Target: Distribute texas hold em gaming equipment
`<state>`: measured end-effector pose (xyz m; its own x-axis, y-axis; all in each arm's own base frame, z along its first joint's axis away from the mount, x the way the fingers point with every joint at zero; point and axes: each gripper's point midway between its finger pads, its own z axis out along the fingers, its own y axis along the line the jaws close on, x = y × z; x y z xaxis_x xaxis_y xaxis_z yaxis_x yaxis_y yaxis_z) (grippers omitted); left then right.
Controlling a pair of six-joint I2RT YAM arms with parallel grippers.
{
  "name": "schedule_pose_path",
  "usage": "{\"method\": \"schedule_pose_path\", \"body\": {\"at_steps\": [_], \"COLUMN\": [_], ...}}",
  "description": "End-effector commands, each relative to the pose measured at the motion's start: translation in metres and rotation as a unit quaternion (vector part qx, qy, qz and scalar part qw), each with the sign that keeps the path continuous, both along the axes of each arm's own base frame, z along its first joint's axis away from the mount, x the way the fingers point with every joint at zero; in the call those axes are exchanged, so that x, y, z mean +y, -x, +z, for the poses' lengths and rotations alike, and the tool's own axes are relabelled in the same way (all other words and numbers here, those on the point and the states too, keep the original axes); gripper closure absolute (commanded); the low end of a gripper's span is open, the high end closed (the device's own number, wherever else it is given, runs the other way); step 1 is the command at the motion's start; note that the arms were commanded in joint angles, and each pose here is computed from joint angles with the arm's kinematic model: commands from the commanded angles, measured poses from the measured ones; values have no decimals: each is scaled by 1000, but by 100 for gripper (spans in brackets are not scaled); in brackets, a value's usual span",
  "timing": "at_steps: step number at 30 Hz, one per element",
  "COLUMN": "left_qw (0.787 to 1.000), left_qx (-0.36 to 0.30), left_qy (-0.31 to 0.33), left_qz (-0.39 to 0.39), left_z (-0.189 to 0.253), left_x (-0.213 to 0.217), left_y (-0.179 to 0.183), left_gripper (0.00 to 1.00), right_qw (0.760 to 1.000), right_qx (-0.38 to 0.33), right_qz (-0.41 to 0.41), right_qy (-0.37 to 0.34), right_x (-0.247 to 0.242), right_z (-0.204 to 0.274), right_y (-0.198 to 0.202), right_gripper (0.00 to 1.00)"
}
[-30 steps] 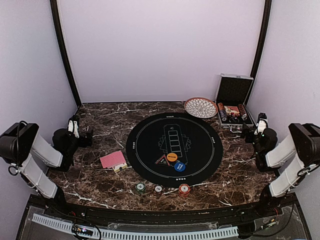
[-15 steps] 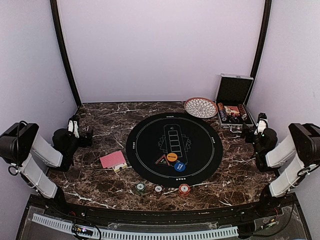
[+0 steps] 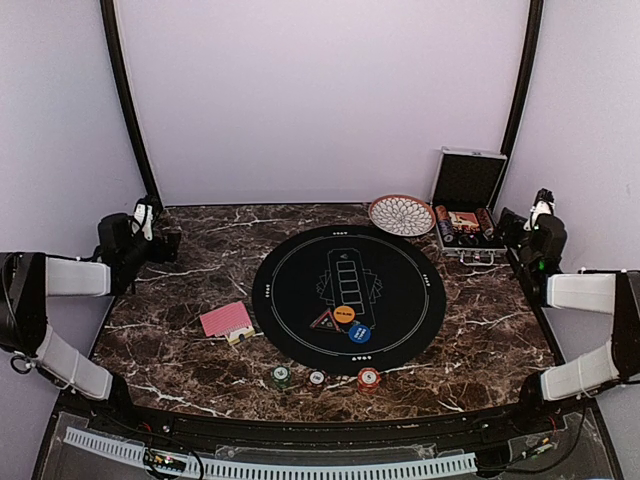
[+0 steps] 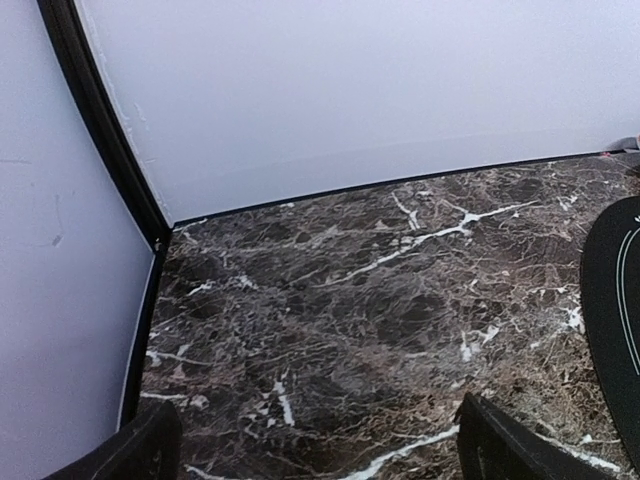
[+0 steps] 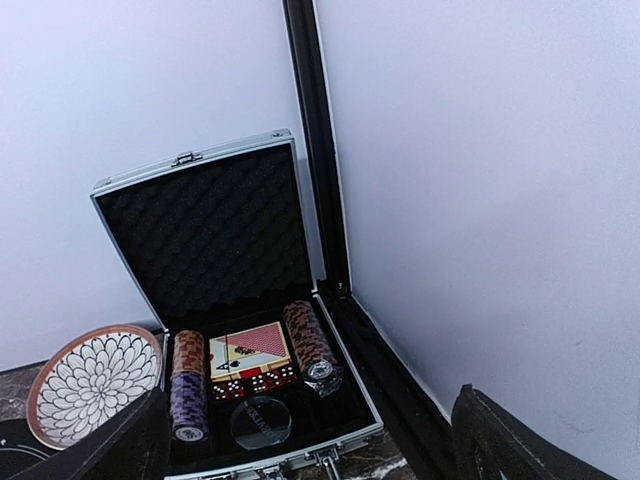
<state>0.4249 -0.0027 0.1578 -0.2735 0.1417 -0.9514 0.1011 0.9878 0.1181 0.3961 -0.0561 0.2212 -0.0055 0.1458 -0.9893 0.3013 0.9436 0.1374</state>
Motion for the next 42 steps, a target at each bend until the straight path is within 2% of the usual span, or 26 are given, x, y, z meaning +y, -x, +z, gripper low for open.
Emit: {"method": "schedule_pose_path", "body": {"at_steps": [1,4,9,11,12,15,19,25,32,37,42], "left_qw": [994,989,977,975,974,974,973,971,965,964,964], "left_qx": [107,150,212,222,225,225,230,239,260,263,260], "left_qy": [5,8,11,15,17,12,3,-1,-6,-9,-9], "left_qz": [-11,-12,-9,-8,-10,-12,-8,-23,-36,-47,-53], "left_z": [-15,-4,8,14,18,24,30,36,32,33,37], "left_x": [6,8,11,12,11,11,14,10,7,4,2], "left_y": [21,19,18,19,20,24,29,38,45,47,48], "left_gripper": [1,1,1,1,1,1,1,1,1,1,1], "right_qw": [997,990,976,970,964,947,942,912,869,827,789], "right_qx": [13,35,112,149,165,172,202,267,324,358,392], "right_qz": [-26,-38,-52,-4,57,158,220,298,372,434,473], "right_qy": [-75,-134,-178,-189,-199,-222,-155,-91,-44,-17,17], "right_x": [-9,-12,-13,2,24,69,136,222,304,365,404], "right_z": [5,5,-7,-18,-22,-20,-11,-17,-44,-66,-90], "right_y": [-5,-13,-30,-41,-47,-52,-50,-29,19,66,104], "right_gripper": [1,1,2,1,1,2,1,2,17,30,41]}}
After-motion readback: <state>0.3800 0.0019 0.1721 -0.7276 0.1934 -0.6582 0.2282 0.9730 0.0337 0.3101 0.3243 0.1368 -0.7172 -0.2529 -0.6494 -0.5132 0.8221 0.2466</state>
